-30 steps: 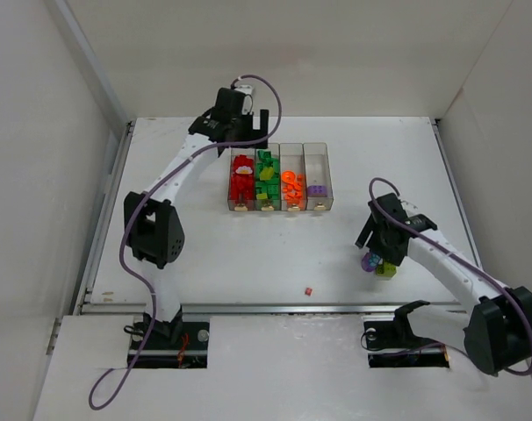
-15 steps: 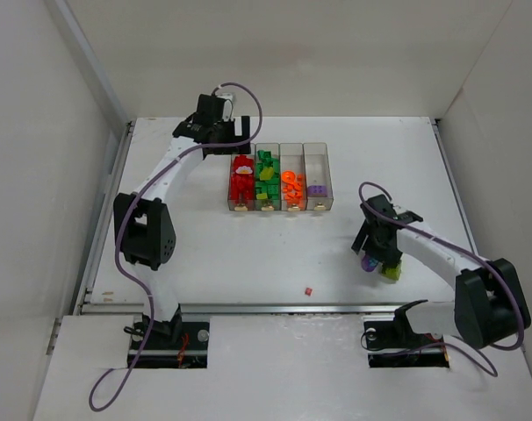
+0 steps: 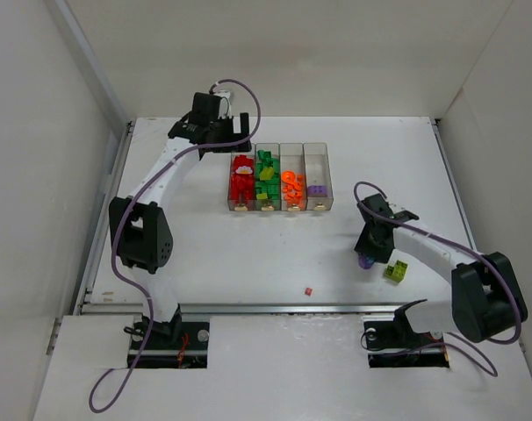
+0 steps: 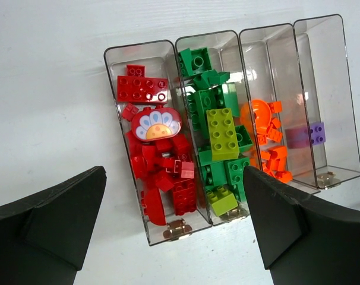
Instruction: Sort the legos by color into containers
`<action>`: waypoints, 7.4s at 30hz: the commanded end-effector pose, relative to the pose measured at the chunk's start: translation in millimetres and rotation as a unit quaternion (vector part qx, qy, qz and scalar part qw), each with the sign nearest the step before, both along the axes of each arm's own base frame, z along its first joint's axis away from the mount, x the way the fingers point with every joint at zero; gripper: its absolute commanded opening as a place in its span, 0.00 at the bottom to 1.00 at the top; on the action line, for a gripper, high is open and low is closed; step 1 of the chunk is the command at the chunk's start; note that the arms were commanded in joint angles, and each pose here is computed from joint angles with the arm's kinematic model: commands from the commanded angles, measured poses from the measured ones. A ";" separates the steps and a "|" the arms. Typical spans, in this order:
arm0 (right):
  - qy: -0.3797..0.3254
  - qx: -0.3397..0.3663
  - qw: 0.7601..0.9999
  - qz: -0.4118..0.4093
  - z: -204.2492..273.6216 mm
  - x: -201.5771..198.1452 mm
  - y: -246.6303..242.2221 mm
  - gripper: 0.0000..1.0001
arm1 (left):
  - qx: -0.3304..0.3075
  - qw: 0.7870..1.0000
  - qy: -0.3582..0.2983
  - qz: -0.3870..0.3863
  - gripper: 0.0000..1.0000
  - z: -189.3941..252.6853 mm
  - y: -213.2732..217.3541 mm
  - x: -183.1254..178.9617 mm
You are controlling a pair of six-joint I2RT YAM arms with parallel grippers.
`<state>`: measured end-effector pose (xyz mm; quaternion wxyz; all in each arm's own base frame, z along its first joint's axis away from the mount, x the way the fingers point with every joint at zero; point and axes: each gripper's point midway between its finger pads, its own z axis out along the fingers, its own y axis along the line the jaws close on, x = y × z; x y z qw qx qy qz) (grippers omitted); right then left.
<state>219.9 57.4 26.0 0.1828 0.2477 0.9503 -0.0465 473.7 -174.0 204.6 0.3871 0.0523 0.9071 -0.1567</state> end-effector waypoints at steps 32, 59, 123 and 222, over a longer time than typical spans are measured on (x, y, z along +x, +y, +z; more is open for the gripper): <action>-0.285 -0.050 0.892 0.347 188.4 212.5 119.7 0.00 | 0.123 0.927 -0.105 0.337 0.99 73.4 189.6 11.3; -0.249 -0.033 0.931 0.266 176.9 251.5 112.6 0.86 | 0.120 0.938 -0.079 0.316 0.99 53.1 192.9 6.2; 0.079 -0.199 0.863 -0.458 10.6 -29.0 -71.9 0.98 | 0.077 0.957 -0.068 0.270 0.99 60.7 175.8 14.2; -0.291 0.463 0.782 0.300 304.8 79.9 244.2 0.00 | 0.375 0.468 -0.737 -0.313 0.69 118.9 -109.5 -226.2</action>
